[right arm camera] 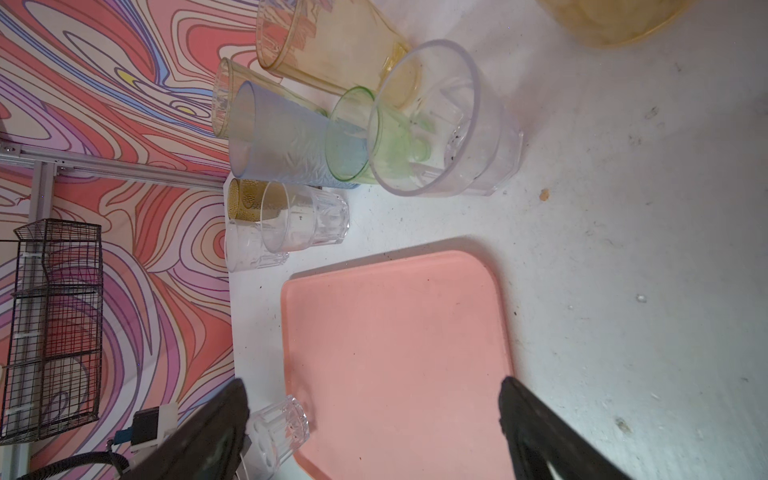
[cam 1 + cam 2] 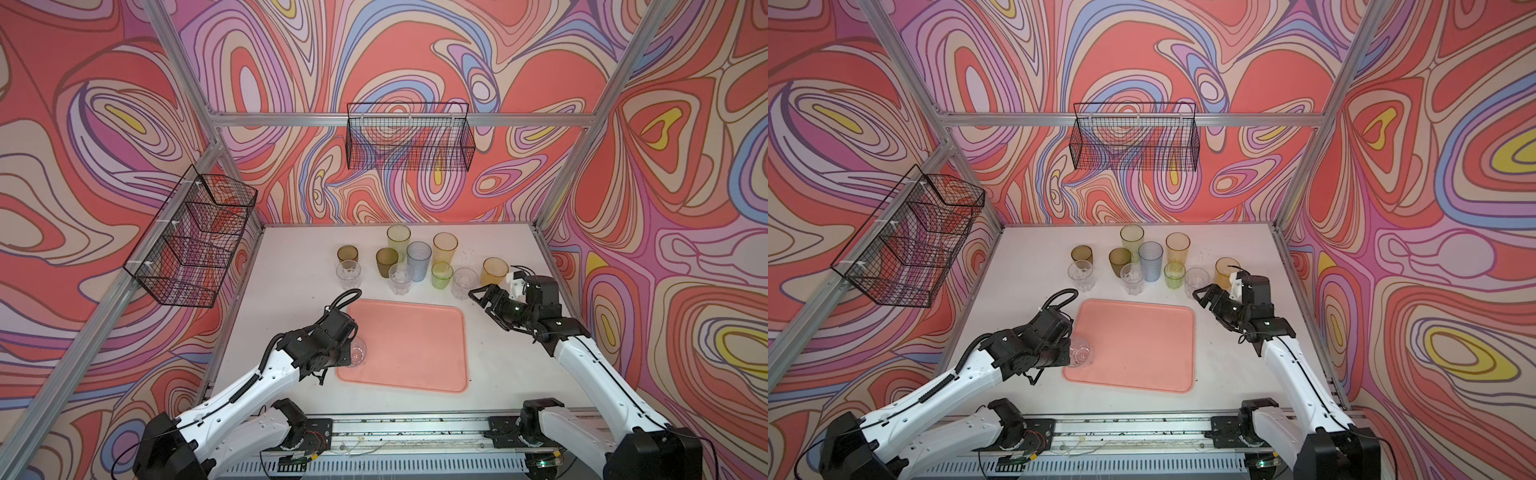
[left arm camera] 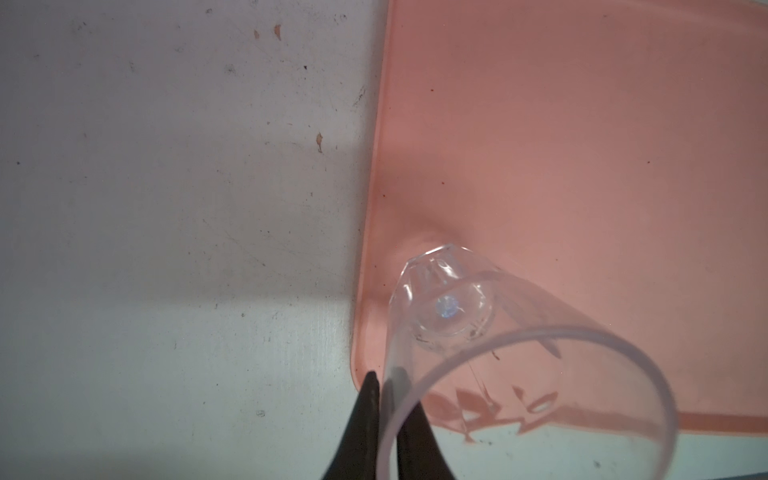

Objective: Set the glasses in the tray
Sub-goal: 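Carry the clear glass with the left gripper and set it on the pink tray, then open the left gripper and move it back toward the glass cluster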

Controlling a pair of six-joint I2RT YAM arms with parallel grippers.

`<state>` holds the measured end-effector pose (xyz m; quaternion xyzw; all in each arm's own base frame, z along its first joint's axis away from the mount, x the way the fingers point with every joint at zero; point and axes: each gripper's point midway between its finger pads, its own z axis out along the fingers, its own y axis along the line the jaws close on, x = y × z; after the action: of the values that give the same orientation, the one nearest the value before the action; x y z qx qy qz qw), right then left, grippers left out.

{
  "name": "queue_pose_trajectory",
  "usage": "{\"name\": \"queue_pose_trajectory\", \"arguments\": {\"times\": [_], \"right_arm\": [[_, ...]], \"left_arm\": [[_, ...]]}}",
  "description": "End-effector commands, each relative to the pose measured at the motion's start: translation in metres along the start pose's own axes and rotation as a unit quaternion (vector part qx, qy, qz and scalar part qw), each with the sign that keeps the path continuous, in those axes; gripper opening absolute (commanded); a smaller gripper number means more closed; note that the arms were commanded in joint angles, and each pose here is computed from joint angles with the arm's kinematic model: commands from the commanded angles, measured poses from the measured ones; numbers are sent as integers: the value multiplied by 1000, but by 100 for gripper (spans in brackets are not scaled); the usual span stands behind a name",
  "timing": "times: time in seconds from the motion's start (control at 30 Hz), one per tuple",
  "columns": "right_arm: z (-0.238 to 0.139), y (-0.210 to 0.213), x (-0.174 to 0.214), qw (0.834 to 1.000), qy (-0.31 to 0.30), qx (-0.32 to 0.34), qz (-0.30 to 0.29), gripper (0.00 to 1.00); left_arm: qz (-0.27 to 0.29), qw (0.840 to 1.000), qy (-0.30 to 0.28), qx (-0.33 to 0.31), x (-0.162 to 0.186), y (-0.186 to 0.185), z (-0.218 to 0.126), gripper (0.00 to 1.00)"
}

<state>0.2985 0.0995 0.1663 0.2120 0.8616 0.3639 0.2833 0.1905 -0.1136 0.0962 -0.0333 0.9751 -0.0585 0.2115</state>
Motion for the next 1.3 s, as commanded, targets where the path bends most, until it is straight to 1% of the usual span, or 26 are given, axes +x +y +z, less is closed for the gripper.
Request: {"name": "queue_pose_trajectory", "arguments": {"times": [0.0,0.13,0.23,0.4,0.53,0.63,0.77,0.97,1.03,1.1,1.27], "right_arm": [[2,-1,1,1000,1,-1,-12,99],[-4,8,-1,999,-12,-19,-25,98],[-10,13,-4,999,-24,-23,-32,98],[-14,22,-4,998,-23,-44,-38,99],[-21,51,-3,992,-19,-118,-35,98],[-29,61,-4,990,-24,-135,-41,98],[-35,62,-6,990,-32,-125,-50,98],[-35,57,-2,992,-27,-116,-47,99],[-34,56,-2,992,-28,-119,-37,98],[-34,60,-1,990,-29,-136,-27,98],[-33,68,-4,986,-29,-161,-16,98]], "left_arm": [[-4,1000,-11,12,-5,-6,-1,36],[9,999,-25,29,-14,-14,-10,76],[14,997,-64,44,-32,-19,-25,100],[10,987,-149,53,-71,-26,-52,100],[20,983,-179,44,-98,-32,-65,100],[18,983,-177,36,-114,-30,-64,100],[-12,983,-172,63,-133,-25,-59,100],[-91,975,-185,80,-164,11,-50,100],[-130,970,-176,104,-172,17,-43,100],[-152,965,-170,128,-179,15,-38,99],[-168,960,-157,157,-192,3,-23,92]]}}
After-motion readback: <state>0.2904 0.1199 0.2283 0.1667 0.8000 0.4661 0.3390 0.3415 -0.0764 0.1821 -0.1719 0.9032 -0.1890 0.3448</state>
